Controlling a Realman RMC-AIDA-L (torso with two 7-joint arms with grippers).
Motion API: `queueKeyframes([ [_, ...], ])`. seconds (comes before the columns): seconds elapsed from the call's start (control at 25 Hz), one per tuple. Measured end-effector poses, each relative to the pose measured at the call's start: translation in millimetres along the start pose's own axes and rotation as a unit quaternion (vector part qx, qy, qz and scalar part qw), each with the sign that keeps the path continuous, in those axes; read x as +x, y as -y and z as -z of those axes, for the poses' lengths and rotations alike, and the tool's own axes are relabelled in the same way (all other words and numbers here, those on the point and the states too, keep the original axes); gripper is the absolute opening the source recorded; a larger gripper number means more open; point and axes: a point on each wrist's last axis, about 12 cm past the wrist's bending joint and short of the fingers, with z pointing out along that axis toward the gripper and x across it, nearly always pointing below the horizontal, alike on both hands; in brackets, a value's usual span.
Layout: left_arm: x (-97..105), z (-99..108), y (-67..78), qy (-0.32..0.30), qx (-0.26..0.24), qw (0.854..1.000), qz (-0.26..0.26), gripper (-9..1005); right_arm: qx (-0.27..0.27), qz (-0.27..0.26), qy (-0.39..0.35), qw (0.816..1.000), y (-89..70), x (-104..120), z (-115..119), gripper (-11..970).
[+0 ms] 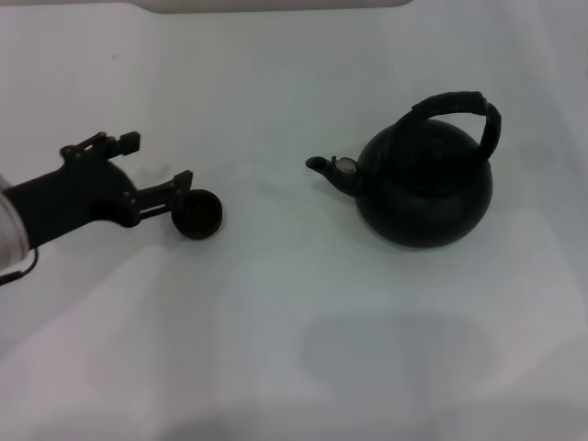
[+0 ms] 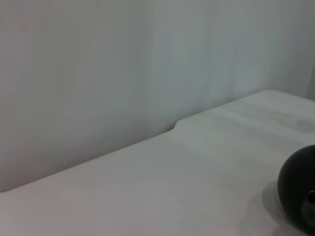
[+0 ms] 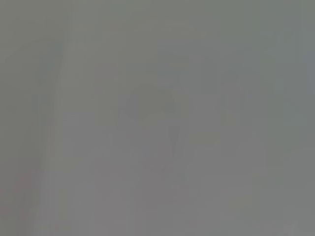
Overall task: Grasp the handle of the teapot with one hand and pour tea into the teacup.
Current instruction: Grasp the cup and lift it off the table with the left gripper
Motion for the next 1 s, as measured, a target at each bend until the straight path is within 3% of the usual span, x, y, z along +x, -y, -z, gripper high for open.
queueKeyframes([
  [0.36, 22.6, 16.9, 8.0, -0.035, -0.007, 0.999, 0.013, 885, 0.002, 0.001, -0.016, 1.000, -0.2, 1.8, -6.0, 585],
  [0.6, 39.3, 8.1, 8.4, -0.059, 0.009, 0.998, 0.032, 885, 0.005, -0.002, -0.014, 1.000, -0.1, 2.9, -2.9, 584],
  [1.0, 38.3, -2.6, 4.7, -0.062, 0.018, 0.997, 0.029, 886, 0.000, -0.006, 0.001, 1.000, -2.5, 1.7, 2.2, 584],
])
